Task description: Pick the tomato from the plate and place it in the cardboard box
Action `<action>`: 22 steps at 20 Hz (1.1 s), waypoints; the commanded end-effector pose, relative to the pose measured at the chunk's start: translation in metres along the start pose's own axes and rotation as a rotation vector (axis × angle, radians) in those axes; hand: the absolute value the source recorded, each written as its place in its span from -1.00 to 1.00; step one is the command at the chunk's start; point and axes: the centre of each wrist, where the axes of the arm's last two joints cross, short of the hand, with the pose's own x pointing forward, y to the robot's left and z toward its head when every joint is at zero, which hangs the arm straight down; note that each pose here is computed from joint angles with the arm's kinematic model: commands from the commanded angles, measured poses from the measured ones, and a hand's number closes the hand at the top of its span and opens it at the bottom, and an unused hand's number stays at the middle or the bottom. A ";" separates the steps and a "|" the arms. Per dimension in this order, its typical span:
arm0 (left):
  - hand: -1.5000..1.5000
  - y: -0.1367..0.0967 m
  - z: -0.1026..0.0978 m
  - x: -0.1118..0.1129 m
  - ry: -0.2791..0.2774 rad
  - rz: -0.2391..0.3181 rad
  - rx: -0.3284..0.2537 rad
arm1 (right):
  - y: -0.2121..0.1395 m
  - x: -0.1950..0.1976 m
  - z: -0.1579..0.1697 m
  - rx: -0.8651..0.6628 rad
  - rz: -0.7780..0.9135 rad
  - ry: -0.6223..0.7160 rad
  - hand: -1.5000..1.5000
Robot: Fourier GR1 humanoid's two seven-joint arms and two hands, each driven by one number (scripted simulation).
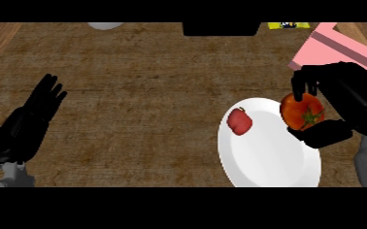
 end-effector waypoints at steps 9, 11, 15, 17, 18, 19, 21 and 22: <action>0.00 0.005 0.000 0.004 -0.003 -0.001 -0.004 | -0.106 -0.017 0.017 -0.346 -0.035 0.244 1.00; 0.00 -0.007 -0.008 -0.002 0.006 0.004 -0.006 | -0.128 -0.039 0.007 -0.378 -0.061 0.266 1.00; 0.00 -0.001 -0.008 -0.003 0.016 -0.009 0.000 | -0.115 -0.051 -0.006 -0.360 -0.053 0.298 1.00; 0.00 -0.015 -0.001 -0.010 0.006 0.004 -0.004 | -0.138 -0.072 0.002 -0.328 0.001 0.299 1.00; 0.00 0.006 -0.007 0.005 0.001 0.013 -0.027 | -0.118 -0.086 -0.020 -0.335 0.024 0.310 1.00; 0.00 0.001 -0.003 0.013 -0.001 -0.001 -0.011 | -0.114 -0.091 -0.013 -0.320 0.021 0.316 1.00; 0.00 -0.009 0.001 0.005 0.004 0.001 -0.005 | -0.131 -0.107 -0.021 -0.320 0.012 0.310 1.00; 0.00 0.010 -0.001 0.007 -0.006 0.008 -0.005 | -0.112 -0.104 -0.030 -0.341 -0.001 0.288 1.00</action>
